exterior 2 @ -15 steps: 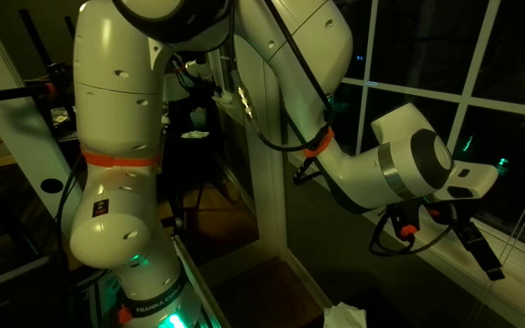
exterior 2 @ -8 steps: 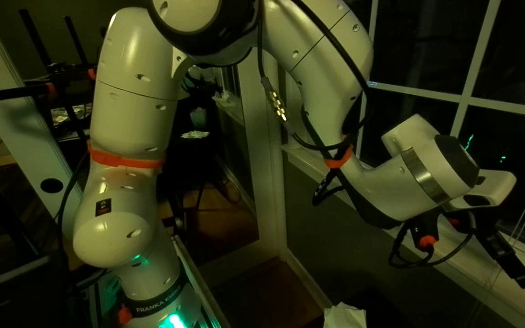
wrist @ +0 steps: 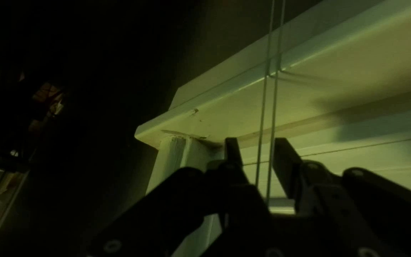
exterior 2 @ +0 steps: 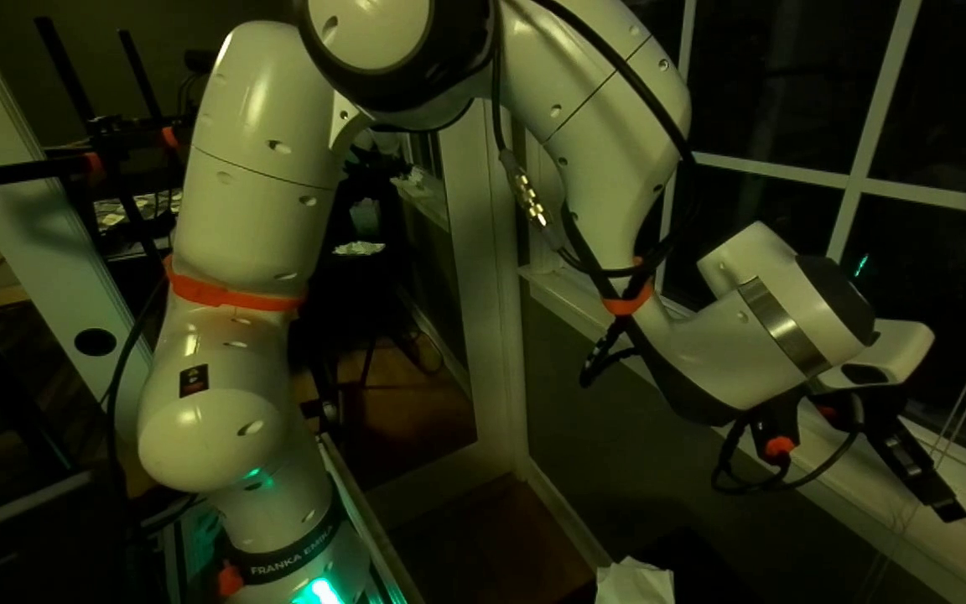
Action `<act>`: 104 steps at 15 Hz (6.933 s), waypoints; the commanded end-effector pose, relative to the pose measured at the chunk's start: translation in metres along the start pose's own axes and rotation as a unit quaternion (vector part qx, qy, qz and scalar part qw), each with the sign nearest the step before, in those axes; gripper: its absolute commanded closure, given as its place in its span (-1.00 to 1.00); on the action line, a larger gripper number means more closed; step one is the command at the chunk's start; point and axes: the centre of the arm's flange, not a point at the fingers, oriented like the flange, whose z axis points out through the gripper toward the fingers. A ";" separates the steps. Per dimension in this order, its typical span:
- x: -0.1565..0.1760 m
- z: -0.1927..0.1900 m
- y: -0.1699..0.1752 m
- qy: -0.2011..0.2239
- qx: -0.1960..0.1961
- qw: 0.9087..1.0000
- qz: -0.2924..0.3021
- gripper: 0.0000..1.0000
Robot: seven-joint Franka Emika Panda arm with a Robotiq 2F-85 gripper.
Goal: Close the blinds on the window.
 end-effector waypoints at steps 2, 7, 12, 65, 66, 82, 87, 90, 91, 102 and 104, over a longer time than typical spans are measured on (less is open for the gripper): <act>-0.008 -0.008 0.000 -0.006 -0.003 1.000 0.006 -0.10; -0.012 -0.007 -0.001 -0.018 -0.007 1.000 0.008 0.74; -0.019 -0.011 -0.001 -0.028 -0.007 1.000 0.011 1.00; -0.005 -0.404 0.050 -0.123 0.705 0.690 -0.110 0.99; -0.002 -0.406 0.054 -0.122 0.707 0.690 -0.100 0.99; 0.131 -0.406 0.167 -0.012 0.721 0.684 0.110 0.99; 0.174 -0.404 0.185 0.043 0.697 0.697 0.161 0.99; 0.201 -0.403 0.194 0.072 0.682 0.702 0.193 0.99; 0.209 -0.402 0.197 0.085 0.673 0.706 0.206 0.99; 0.271 -0.375 0.216 0.243 0.435 0.813 0.301 0.99; 0.281 -0.370 0.222 0.273 0.389 0.818 0.324 0.99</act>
